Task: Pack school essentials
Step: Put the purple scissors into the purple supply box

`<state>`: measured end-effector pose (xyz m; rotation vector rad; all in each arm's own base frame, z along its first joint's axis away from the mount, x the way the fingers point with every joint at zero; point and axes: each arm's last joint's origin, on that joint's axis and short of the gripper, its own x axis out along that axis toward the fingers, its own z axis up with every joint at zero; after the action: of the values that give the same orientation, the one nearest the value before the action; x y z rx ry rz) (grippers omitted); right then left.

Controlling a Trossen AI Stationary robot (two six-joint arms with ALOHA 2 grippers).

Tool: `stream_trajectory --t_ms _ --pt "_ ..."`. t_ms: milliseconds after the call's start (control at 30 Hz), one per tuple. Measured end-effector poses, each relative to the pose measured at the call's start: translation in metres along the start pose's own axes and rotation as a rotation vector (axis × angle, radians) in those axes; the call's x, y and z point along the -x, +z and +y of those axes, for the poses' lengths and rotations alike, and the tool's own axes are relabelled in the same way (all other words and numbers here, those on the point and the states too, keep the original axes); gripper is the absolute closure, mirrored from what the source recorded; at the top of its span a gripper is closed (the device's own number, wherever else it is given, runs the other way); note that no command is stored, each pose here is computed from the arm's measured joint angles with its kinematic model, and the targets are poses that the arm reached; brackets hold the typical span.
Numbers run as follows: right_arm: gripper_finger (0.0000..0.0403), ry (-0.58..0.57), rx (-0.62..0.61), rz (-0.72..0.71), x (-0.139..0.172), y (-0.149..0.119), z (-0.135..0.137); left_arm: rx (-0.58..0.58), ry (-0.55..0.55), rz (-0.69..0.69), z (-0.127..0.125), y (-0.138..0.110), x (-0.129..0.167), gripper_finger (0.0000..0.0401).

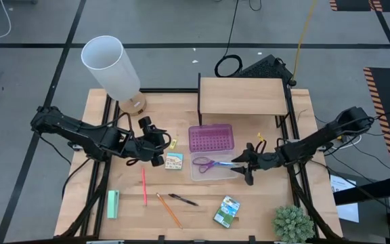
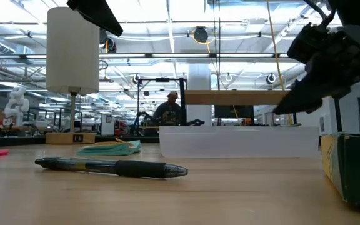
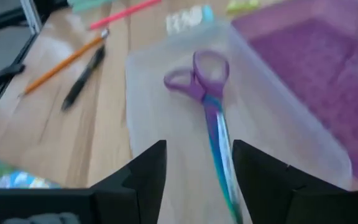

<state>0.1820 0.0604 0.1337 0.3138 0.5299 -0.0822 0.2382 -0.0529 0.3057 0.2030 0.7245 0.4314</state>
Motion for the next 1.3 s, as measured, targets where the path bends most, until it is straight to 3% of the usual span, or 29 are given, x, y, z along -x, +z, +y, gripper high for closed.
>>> stream_trajectory --t_ms 267,767,1133,1300 --pt "0.0287 -0.039 -0.078 0.115 0.022 -0.004 -0.009 -0.001 -0.001 -0.005 0.0 0.001 0.0 0.0181" --pt "0.0398 -0.077 -0.013 0.173 0.014 -0.012 -0.011 -0.001 -0.001 -0.008 0.0 0.001 0.0 0.0181" --pt "0.0402 -0.027 0.026 0.106 0.011 -0.006 -0.006 0.0 -0.002 -0.009 0.0 0.001 0.0 0.0181" --pt "0.0402 -0.014 -0.046 0.075 0.01 0.0 -0.003 0.001 -0.001 -0.01 0.0 0.001 0.0 0.0181"
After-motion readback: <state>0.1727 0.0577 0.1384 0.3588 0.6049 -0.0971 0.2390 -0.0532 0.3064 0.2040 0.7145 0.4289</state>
